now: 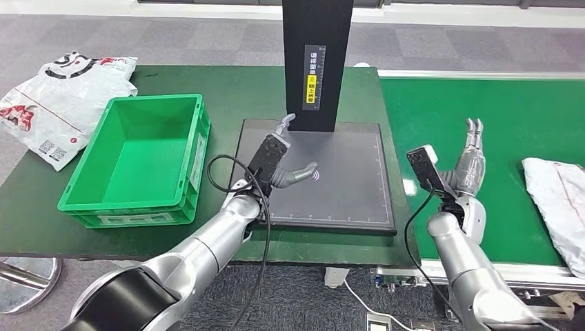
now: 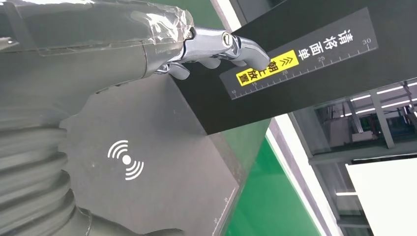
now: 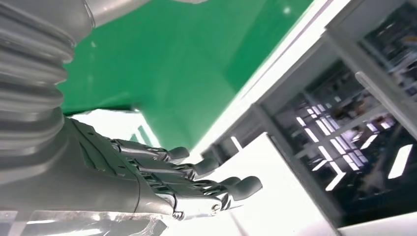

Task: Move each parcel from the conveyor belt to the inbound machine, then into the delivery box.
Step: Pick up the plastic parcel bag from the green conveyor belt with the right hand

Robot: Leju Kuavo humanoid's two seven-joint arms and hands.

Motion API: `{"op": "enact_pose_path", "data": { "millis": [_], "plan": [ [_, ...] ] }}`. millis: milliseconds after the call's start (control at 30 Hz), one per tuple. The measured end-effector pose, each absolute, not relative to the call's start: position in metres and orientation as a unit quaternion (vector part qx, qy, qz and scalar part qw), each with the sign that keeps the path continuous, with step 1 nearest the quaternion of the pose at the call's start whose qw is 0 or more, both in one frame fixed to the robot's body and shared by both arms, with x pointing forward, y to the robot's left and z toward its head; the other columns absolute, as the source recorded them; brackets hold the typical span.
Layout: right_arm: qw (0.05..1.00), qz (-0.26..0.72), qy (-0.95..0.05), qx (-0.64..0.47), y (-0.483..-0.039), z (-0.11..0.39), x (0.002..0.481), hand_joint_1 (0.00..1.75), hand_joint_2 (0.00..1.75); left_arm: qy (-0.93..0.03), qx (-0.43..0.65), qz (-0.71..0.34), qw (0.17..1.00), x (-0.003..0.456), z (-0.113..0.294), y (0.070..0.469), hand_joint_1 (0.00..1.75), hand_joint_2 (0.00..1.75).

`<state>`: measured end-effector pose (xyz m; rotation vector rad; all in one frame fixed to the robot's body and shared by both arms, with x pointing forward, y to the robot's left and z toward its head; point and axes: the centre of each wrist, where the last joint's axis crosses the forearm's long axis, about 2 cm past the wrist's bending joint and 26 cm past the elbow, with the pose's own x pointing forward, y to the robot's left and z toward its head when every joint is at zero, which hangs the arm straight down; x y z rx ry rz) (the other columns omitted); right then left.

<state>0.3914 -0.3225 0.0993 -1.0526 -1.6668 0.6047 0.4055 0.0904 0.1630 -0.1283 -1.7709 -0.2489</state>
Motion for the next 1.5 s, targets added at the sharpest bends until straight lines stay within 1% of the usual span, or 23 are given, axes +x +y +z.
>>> {"op": "enact_pose_path", "data": {
  "millis": [233,500,600,767,1000,1500],
  "plan": [
    [0.529,0.219,-0.686,-0.448,-0.333,0.096,0.386,0.00,1.75,-0.771,-0.059,-0.107,0.625,0.404,0.163,0.087,0.00,1.75],
    [0.532,0.209,-0.685,-0.451,-0.336,0.096,0.385,0.00,1.75,-0.771,-0.061,-0.107,0.625,0.404,0.164,0.086,0.00,1.75],
    [0.530,0.213,-0.685,-0.453,-0.336,0.096,0.385,0.00,1.75,-0.771,-0.061,-0.107,0.625,0.404,0.164,0.086,0.00,1.75],
    [0.494,0.271,-0.662,-0.494,-0.344,0.097,0.381,0.00,1.75,-0.771,-0.060,-0.106,0.624,0.403,0.163,0.085,0.00,1.75],
    [0.504,0.246,-0.649,-0.515,-0.355,0.095,0.375,0.00,1.75,-0.771,-0.060,-0.105,0.625,0.403,0.163,0.085,0.00,1.75],
    [0.509,0.234,-0.647,-0.517,-0.356,0.094,0.373,0.00,1.75,-0.771,-0.062,-0.105,0.625,0.403,0.164,0.084,0.00,1.75]
  ]
}}
